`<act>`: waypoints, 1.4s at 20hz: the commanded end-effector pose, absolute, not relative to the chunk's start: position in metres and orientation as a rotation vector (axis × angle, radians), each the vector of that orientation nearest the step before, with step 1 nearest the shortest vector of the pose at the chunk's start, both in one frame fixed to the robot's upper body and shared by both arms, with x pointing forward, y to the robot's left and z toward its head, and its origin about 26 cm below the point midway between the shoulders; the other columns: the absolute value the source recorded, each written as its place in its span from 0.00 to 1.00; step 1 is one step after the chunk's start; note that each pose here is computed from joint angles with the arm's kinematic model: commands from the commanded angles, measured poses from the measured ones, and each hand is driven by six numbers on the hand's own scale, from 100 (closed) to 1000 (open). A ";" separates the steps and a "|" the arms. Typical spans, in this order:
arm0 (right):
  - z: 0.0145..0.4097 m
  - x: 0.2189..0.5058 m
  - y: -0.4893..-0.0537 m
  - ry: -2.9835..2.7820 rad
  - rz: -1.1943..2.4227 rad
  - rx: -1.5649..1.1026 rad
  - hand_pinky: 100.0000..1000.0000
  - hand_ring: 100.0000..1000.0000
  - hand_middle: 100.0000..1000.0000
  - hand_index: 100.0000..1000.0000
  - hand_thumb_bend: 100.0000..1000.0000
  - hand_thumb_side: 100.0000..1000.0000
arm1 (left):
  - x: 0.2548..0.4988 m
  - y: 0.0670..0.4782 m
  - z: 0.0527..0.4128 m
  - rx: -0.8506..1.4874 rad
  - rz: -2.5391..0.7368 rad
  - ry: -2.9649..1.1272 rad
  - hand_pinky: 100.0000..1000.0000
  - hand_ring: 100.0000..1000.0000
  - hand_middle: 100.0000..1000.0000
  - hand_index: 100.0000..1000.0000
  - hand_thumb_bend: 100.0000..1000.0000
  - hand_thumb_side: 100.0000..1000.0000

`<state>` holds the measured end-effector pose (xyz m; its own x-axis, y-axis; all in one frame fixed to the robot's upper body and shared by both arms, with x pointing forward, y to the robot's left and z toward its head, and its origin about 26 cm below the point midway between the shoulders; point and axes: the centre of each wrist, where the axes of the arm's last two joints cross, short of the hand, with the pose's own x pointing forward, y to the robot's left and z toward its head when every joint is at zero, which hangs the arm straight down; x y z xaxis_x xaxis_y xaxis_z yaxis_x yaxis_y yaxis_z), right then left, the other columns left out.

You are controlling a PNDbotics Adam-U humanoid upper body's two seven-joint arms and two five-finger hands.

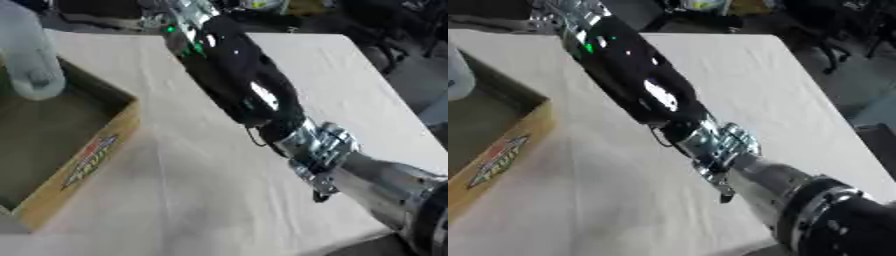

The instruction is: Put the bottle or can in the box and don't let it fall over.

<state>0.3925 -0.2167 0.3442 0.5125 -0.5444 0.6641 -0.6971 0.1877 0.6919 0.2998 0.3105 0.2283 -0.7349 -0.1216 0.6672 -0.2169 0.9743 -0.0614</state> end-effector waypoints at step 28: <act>0.269 0.428 -0.232 -1.020 0.022 1.313 0.45 0.44 0.48 0.85 0.22 1.00 | 0.297 0.311 0.238 0.247 0.176 -2.449 1.00 0.65 0.63 0.80 0.21 0.82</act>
<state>0.4289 -0.2301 0.2607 0.6061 -0.5205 0.6014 -0.5228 0.3091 0.7944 0.3006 0.3090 0.2294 -0.7441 -0.1131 0.6584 -0.2188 0.9725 -0.0802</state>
